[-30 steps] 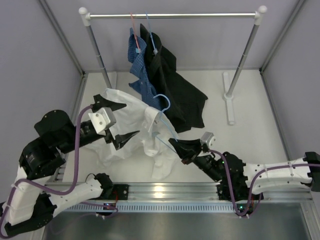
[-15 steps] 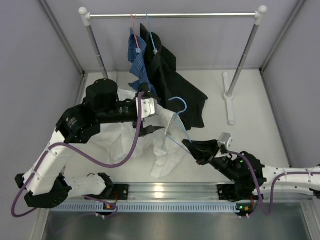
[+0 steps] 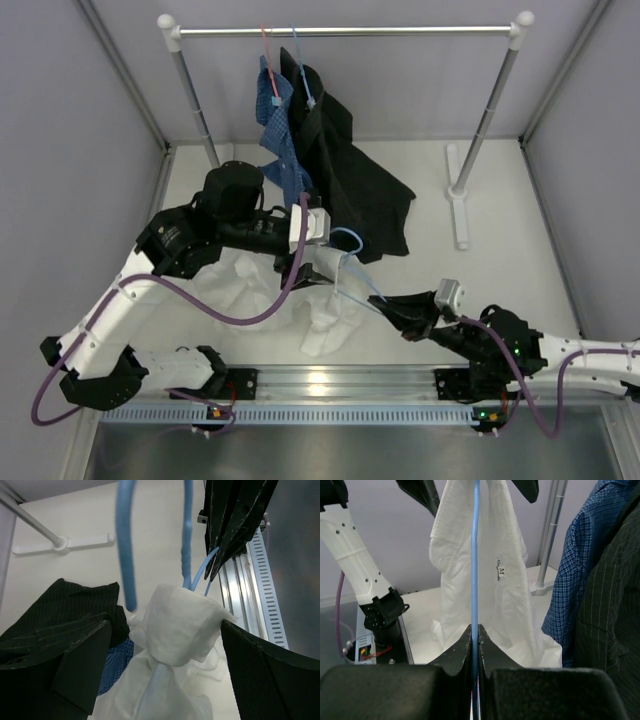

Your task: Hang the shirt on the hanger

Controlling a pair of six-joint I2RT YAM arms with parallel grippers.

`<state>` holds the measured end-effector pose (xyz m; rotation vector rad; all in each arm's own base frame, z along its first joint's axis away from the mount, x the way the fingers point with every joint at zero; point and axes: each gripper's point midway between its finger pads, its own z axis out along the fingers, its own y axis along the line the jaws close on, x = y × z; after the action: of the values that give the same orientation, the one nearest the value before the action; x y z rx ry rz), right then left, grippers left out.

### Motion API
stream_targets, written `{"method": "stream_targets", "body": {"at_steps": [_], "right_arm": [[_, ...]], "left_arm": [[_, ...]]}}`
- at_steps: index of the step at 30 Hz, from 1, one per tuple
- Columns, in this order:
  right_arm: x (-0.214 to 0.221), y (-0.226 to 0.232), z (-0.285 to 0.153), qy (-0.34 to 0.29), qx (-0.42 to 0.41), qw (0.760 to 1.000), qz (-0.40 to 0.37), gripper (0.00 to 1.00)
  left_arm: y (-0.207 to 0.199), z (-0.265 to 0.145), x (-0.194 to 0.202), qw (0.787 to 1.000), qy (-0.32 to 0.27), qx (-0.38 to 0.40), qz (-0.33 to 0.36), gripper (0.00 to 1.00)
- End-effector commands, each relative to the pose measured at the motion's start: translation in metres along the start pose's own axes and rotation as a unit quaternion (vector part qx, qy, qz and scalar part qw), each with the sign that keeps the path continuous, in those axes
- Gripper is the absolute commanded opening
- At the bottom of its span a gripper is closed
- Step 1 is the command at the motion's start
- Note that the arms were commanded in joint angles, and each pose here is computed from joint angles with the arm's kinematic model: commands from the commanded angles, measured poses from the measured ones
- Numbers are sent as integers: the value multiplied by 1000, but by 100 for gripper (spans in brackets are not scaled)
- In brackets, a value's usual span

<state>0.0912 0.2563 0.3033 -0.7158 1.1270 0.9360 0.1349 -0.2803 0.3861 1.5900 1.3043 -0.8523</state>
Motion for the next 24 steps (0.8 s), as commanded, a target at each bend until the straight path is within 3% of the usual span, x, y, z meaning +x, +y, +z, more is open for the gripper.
{"method": "stream_targets", "body": {"at_steps": [1,6,10,24], "right_arm": [[-19,6,1,-23,-27,999,-12,0],[-15,6,3,-16,-28,999,-24,0],[-16,4,0,-17,-26,999,-30,0],[-8,10,-8,11,-52,998,-42,0]], "left_arm": [[-6,1,0,1000,-3,11,-14,93],[-15,2,7,999,-2,28,-30,89],[-25,-1,13,999,-2,36,-37,98],[-38,-5,14,997,-12,52,-51,98]]}}
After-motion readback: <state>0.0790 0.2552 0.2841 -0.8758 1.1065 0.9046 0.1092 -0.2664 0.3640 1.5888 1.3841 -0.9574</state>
